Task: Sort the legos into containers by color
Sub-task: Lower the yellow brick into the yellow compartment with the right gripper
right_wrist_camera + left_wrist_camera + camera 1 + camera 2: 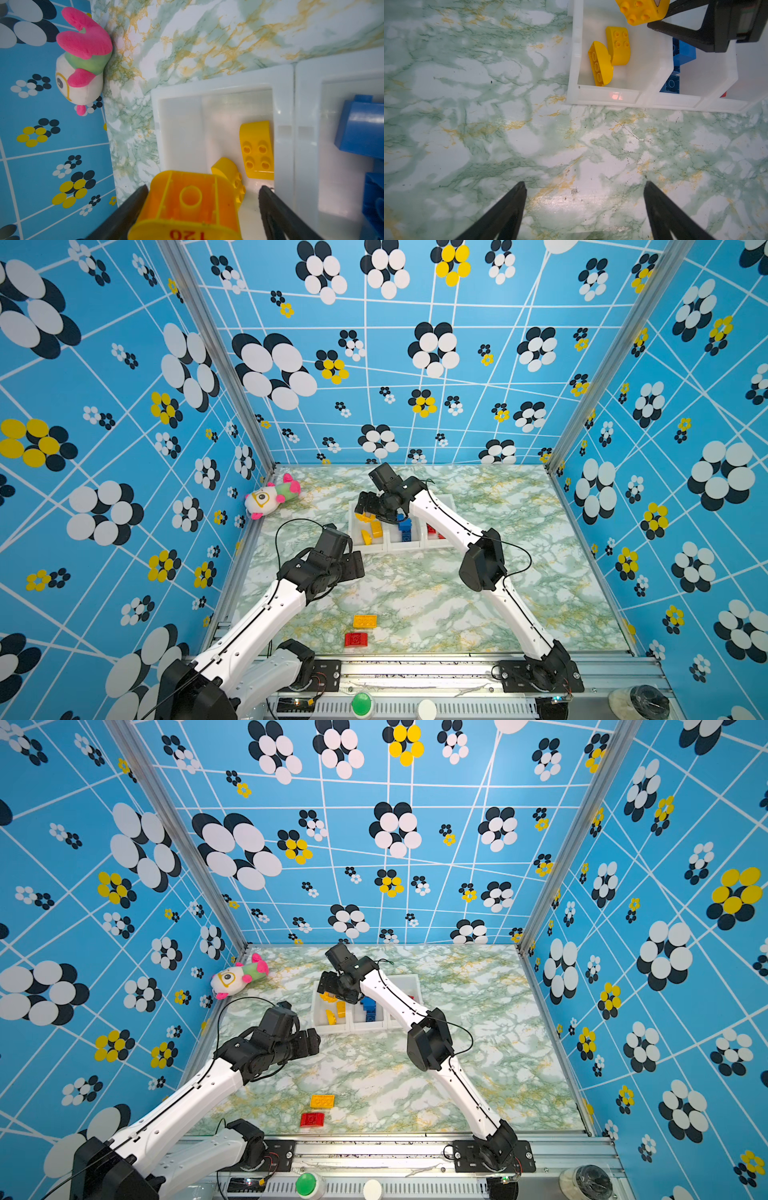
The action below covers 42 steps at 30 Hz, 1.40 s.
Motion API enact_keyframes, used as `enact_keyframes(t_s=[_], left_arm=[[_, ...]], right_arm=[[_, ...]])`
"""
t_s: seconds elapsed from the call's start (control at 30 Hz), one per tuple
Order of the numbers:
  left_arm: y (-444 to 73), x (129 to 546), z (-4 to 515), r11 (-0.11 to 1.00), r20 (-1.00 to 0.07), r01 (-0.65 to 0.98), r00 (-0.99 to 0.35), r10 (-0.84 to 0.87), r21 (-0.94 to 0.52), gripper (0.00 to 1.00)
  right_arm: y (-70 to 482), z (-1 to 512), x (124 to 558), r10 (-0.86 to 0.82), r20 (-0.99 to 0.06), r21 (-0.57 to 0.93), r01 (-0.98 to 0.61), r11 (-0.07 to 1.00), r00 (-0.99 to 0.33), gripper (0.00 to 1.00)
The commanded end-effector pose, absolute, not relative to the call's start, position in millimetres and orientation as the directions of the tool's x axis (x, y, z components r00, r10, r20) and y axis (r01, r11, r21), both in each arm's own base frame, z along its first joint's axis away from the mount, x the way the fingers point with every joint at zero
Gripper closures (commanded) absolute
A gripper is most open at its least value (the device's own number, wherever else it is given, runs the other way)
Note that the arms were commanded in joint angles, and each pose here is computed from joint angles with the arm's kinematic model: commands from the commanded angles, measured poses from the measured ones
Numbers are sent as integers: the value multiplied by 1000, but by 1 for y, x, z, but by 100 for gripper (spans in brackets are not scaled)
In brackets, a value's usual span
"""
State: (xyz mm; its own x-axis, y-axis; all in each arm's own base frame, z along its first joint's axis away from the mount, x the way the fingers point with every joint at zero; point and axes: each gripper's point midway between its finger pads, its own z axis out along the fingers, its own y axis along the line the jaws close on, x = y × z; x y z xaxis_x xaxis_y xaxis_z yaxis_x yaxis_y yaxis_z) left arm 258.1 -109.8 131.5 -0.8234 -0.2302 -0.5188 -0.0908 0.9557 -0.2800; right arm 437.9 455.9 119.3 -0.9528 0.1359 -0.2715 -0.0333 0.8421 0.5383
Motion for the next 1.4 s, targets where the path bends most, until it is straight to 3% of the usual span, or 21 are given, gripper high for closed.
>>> enact_keyframes(t_s=[0.0,0.53,0.77,0.93,1.03,1.1,1.2,1.27,1.37], left_arm=[[-105,252,131,954,-497,-109,-834,-240,-279,10],[-103,248,134,956,-499,-108,-833,-237,-274,9],[-104,249,133,955,-498,-108,-834,-238,-276,9],[-104,251,133,956,-498,-107,-835,-236,-274,9],[-105,251,134,956,-499,-106,-834,-236,-275,9],[-105,251,134,956,-500,-105,-833,-235,-275,9],[-104,250,135,957,-501,-105,-833,-234,-272,9],[-103,250,135,957,-504,-106,-831,-235,-272,9],[-102,249,136,958,-505,-106,-831,-233,-268,9]], right_arm=[[459,137,435,118,-293,554,-68,830,-949,12],[444,147,428,65,-335,483,-112,868,-940,7],[436,143,414,0,-305,446,-142,883,-952,4],[436,153,416,-28,-359,418,-187,889,-933,1],[432,145,417,-42,-358,383,-188,904,-933,7],[431,141,418,-39,-355,372,-180,910,-934,22],[434,138,419,-34,-358,377,-178,909,-933,32],[436,137,419,-34,-361,378,-180,908,-932,32],[440,134,417,-43,-362,377,-188,907,-931,15]])
